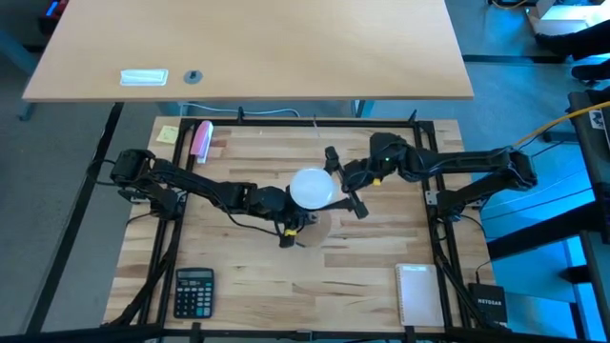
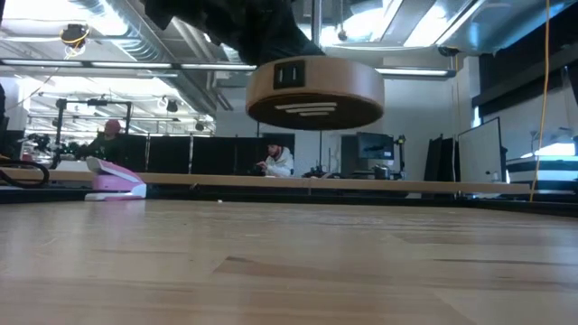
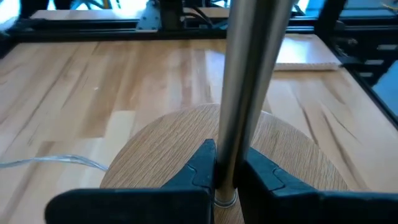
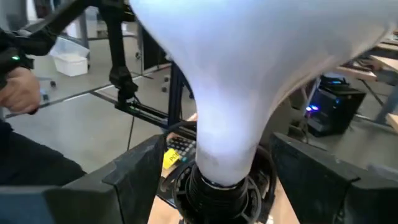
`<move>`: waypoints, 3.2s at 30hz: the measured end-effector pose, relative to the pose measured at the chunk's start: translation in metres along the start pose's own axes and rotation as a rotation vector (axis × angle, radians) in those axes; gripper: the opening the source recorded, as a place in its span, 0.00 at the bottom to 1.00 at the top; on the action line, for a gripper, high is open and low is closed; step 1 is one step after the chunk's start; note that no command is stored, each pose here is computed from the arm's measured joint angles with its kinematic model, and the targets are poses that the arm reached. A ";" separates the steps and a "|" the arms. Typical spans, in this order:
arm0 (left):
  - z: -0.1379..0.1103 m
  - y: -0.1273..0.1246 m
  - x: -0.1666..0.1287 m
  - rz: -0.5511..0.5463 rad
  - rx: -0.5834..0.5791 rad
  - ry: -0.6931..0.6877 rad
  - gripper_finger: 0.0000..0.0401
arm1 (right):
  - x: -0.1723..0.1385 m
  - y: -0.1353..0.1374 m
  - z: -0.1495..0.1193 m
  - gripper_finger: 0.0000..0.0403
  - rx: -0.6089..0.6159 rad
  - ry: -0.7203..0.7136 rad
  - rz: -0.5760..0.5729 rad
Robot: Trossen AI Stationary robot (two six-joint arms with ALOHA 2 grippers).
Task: Screw lightbulb
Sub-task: Insert the white lightbulb into the lamp
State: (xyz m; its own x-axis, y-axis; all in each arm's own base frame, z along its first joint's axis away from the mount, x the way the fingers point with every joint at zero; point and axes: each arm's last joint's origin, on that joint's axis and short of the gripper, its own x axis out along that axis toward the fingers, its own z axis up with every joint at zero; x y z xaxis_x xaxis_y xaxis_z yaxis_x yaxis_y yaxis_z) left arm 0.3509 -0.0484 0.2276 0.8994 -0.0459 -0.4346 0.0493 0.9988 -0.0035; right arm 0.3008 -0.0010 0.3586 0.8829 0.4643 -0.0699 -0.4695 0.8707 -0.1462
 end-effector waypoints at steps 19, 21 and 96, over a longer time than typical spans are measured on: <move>0.001 0.001 0.000 -0.009 -0.007 -0.005 0.07 | 0.009 -0.004 -0.004 0.70 0.004 -0.043 0.038; 0.000 0.001 0.000 -0.012 -0.006 -0.001 0.07 | 0.009 -0.003 -0.004 0.66 0.007 -0.040 0.047; -0.004 0.007 -0.004 0.426 -0.141 0.029 0.07 | -0.020 0.016 0.010 0.76 0.074 0.162 -0.451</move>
State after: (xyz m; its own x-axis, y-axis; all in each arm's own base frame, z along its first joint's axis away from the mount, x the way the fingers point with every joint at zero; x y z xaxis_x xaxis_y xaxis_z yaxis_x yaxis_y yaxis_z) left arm 0.3456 -0.0410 0.2255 0.8139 0.3681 -0.4495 -0.3841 0.9214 0.0590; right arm 0.2759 0.0049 0.3672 0.9855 0.0116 -0.1692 -0.0334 0.9914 -0.1266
